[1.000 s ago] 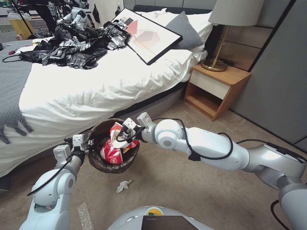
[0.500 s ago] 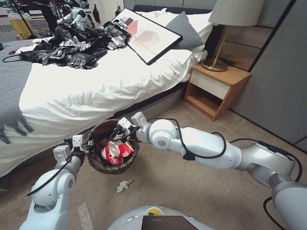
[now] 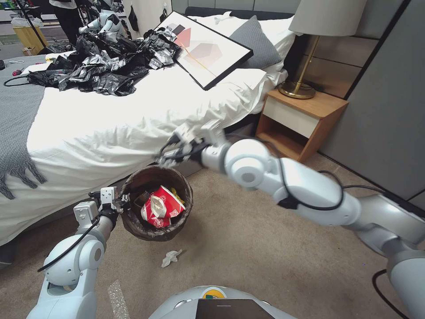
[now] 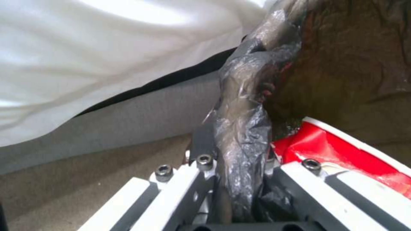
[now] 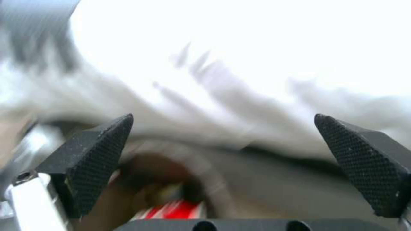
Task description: Pick up the trash bin, then pick up the garbage from the floor and place it into the trash bin.
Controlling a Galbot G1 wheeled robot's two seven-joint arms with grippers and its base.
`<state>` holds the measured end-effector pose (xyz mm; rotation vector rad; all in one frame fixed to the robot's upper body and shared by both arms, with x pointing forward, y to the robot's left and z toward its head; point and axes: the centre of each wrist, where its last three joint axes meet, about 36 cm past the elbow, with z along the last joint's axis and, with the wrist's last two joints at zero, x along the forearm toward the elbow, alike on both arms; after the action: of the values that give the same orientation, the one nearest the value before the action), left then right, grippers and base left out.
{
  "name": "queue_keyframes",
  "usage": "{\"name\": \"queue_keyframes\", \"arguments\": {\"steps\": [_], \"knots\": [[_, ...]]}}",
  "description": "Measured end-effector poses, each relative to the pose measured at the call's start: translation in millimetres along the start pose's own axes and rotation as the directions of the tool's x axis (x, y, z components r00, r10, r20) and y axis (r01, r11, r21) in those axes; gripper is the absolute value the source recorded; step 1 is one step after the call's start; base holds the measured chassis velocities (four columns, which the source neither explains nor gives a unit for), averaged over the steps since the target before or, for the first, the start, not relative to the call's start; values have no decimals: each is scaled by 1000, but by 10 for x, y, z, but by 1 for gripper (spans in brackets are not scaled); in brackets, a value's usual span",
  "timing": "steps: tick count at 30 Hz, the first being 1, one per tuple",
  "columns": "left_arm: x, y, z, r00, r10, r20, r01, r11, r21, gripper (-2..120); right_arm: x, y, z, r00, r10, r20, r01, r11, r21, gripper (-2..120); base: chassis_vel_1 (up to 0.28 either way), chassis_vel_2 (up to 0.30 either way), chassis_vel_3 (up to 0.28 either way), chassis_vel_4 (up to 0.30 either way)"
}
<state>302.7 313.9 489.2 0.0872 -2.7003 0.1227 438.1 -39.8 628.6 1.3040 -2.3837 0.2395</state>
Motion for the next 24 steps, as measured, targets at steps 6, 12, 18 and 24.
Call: {"name": "queue_keyframes", "arguments": {"steps": [6, 12, 18, 24], "knots": [[1, 2, -8, 1000, 1, 2, -1, 1000, -1, 0, 700, -363, -224, 932, 224, 284, -228, 973, -21, 100, 0, 0, 0, 0], [10, -4, -12, 1000, 2, 3, -2, 1000, 0, 0, 1167, -636, -50, 805, 428, 410, -443, 894, -62, 100, 0, 0, 0, 0], [41, -45, -34, 1000, -2, 11, 2, 1000, -2, 0, 1624, -1099, 906, 518, 732, 443, -753, 636, -172, 100, 0, 0, 0, 0], [77, -53, -45, 1000, -1, 13, 2, 1000, -11, 0, 1675, -1214, 1875, 324, 859, 396, -889, 420, -184, 100, 0, 0, 0, 0]]}}
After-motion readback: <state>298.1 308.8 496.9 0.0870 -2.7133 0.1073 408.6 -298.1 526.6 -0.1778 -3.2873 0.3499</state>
